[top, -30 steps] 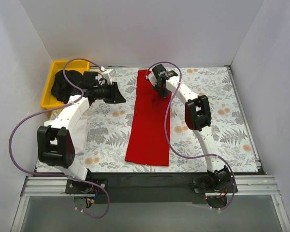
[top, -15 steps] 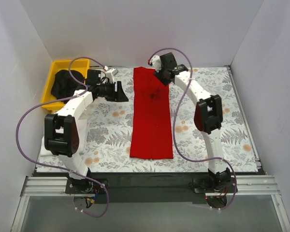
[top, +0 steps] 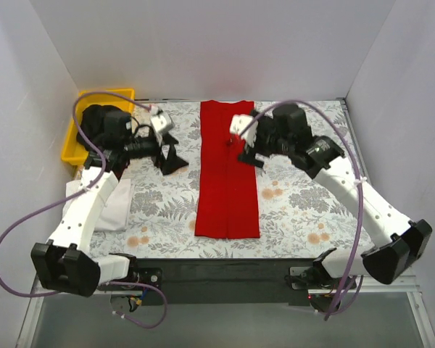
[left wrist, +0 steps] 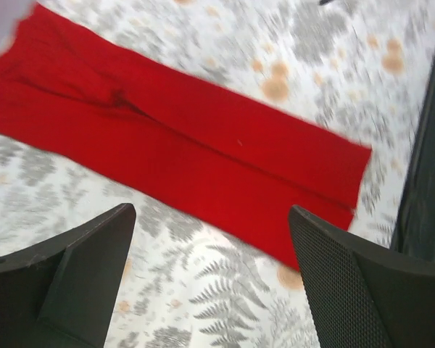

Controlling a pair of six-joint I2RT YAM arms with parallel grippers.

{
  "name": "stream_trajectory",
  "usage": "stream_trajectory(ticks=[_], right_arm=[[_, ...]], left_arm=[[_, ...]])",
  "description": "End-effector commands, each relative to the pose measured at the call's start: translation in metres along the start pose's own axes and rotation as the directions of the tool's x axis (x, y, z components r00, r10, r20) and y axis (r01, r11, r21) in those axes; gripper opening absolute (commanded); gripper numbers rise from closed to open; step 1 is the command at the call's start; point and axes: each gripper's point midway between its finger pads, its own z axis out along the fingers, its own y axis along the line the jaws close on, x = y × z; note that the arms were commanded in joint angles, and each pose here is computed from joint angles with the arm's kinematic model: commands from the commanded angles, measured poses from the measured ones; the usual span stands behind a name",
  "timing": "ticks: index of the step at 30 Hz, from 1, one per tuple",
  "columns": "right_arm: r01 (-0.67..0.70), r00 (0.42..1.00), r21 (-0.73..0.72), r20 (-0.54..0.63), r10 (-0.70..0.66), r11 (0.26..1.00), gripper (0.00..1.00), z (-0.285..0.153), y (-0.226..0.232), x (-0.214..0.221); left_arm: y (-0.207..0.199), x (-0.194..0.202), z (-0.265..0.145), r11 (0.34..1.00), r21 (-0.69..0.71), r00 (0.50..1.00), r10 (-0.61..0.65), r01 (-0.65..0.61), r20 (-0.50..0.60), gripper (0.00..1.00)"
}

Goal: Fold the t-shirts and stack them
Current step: Fold the tshirt

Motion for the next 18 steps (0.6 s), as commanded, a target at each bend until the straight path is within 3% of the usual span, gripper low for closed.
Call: stream_trajectory(ticks=[1,2,3,5,6,10,18], right_arm=[[0.019,0.989,-0.307,-0.135,-0.063,0.952,0.98,0.001,0.11,0.08],[0.047,0.988,-0.355,-0.122,-0.096,0.934,0.97,-0.003,0.132,0.083],[0.064,0.988,-0.381,-0.107,-0.113,0.922,0.97,-0.013,0.148,0.088],[0.082,0.98,-0.481,-0.121,-0.158,0.873,0.93,-0.019,0.195,0.115],[0.116,0.977,-0.505,-0.098,-0.19,0.855,0.91,-0.023,0.205,0.119],[0.165,0.968,-0.616,-0.048,-0.245,0.77,0.79,-0.03,0.251,0.142],[0.257,0.947,-0.635,0.016,-0.321,0.729,0.63,-0.006,0.273,0.162]], left_arm=[[-0.067,0.081,0.001,0.97,0.221,0.985,0.128,-0.101,-0.113,0.86],[-0.081,0.086,-0.002,0.946,0.242,0.966,0.243,-0.216,-0.087,0.86],[-0.101,0.122,0.001,0.94,0.286,0.964,0.232,-0.187,-0.132,0.87],[-0.128,0.138,0.005,0.904,0.33,0.94,0.323,-0.27,-0.114,0.85],[-0.142,0.167,0.006,0.894,0.368,0.933,0.329,-0.257,-0.146,0.8],[-0.174,0.201,0.019,0.842,0.448,0.898,0.409,-0.302,-0.163,0.68],[-0.167,0.228,0.042,0.828,0.467,0.869,0.446,-0.309,-0.216,0.58]])
